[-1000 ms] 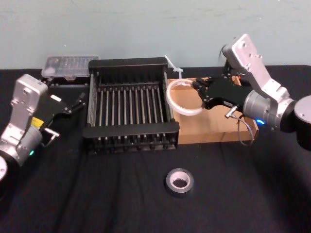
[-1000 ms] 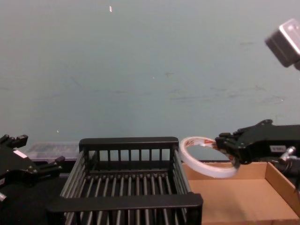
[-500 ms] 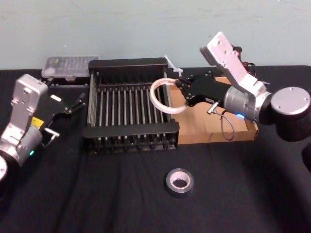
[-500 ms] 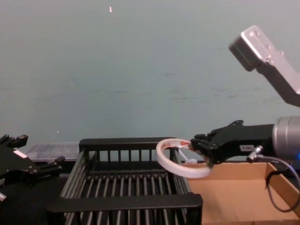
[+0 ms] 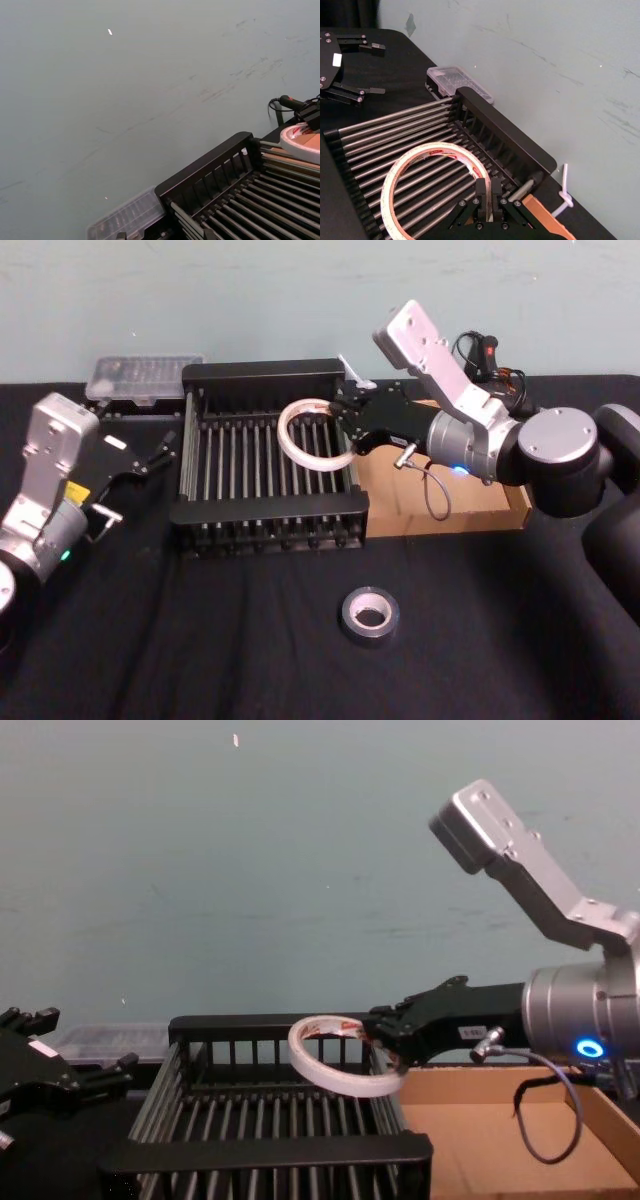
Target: Pick up the white tape and place it into the black box , Pick up the silver tape and place it into the brown box.
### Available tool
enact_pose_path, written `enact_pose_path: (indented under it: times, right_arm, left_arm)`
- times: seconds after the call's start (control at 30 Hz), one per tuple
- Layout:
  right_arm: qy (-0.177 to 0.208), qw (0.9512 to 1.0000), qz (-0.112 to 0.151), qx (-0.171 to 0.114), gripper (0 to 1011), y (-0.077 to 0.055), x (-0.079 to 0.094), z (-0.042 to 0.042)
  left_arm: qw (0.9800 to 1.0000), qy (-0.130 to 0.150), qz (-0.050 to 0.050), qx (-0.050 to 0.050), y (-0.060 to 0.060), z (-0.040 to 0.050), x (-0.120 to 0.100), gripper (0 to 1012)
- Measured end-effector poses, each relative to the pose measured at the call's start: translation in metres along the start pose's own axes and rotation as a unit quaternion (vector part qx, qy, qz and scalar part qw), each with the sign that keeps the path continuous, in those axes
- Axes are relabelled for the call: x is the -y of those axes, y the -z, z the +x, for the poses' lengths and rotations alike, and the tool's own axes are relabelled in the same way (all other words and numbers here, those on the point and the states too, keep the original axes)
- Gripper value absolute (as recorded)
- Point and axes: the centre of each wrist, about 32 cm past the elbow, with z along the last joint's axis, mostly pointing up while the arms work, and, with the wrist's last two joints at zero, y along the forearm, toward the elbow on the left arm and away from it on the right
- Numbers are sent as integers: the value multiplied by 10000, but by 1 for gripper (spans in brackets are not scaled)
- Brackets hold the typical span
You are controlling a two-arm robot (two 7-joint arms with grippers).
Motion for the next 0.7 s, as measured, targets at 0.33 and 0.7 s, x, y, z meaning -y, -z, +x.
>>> enact_pose_path:
  times: [0.33, 0.7]
  right_arm:
    - [-15, 10000, 0, 4, 69, -14, -47, -5]
    - [-8, 10000, 5, 6, 185, -13, -40, -6]
  left_arm:
    - [10000, 0, 0, 0, 0, 0, 0, 1001]
    - [10000, 0, 0, 0, 0, 0, 0, 1002]
